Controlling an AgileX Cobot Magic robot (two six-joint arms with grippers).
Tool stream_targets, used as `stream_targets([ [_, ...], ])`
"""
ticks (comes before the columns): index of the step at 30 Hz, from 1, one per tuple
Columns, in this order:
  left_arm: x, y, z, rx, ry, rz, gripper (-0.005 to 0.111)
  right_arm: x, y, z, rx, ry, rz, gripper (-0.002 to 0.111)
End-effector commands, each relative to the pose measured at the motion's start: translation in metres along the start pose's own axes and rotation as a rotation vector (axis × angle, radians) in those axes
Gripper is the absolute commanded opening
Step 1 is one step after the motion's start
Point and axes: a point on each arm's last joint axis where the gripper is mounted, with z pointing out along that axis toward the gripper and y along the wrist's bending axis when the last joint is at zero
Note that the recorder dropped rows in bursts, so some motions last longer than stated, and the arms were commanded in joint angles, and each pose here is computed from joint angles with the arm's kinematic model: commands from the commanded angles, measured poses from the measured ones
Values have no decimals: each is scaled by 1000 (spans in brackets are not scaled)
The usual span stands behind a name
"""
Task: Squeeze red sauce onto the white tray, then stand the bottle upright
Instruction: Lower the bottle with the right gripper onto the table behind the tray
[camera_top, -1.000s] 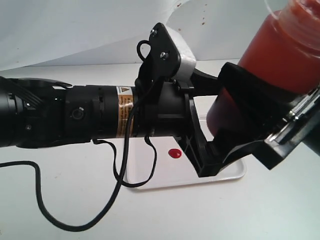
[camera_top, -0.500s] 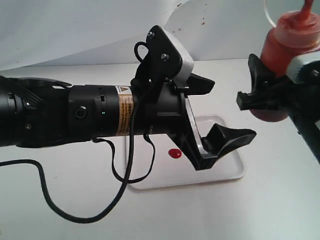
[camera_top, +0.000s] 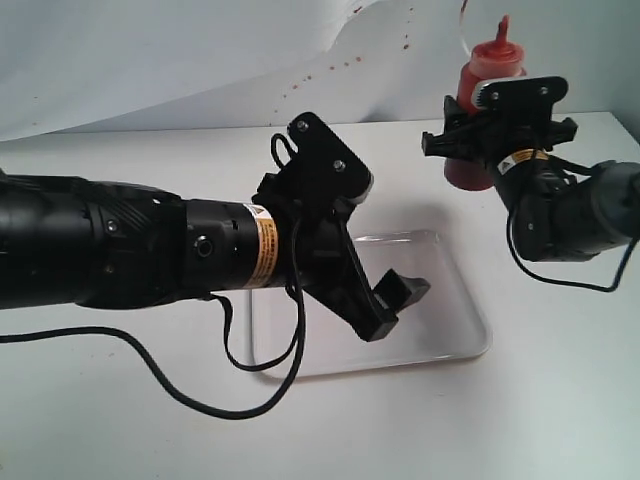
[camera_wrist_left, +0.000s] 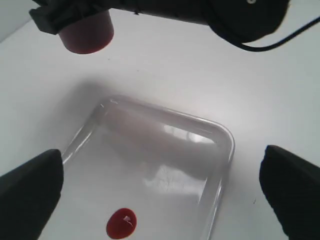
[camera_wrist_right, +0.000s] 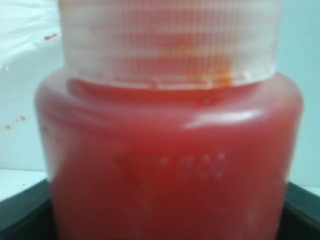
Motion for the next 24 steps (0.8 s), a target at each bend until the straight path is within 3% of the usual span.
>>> stream_targets([
  [1, 11, 1, 11, 3, 40, -24, 104, 12, 5, 26, -23, 10, -4, 0],
  [10, 17, 0, 18, 10, 63, -26, 104, 43, 11, 38, -54, 57, -29, 0],
  [16, 17, 0, 18, 10, 63, -23, 104, 46, 11, 38, -56, 71, -30, 2],
  [19, 17, 0, 18, 10, 63, -23, 104, 46, 11, 38, -56, 71, -30, 15],
  [21, 17, 0, 18, 10, 63, -23, 104, 46, 11, 38, -56, 71, -30, 33],
  [24, 17, 0, 18, 10, 63, -23, 104, 46, 11, 38, -55, 73, -29, 70],
])
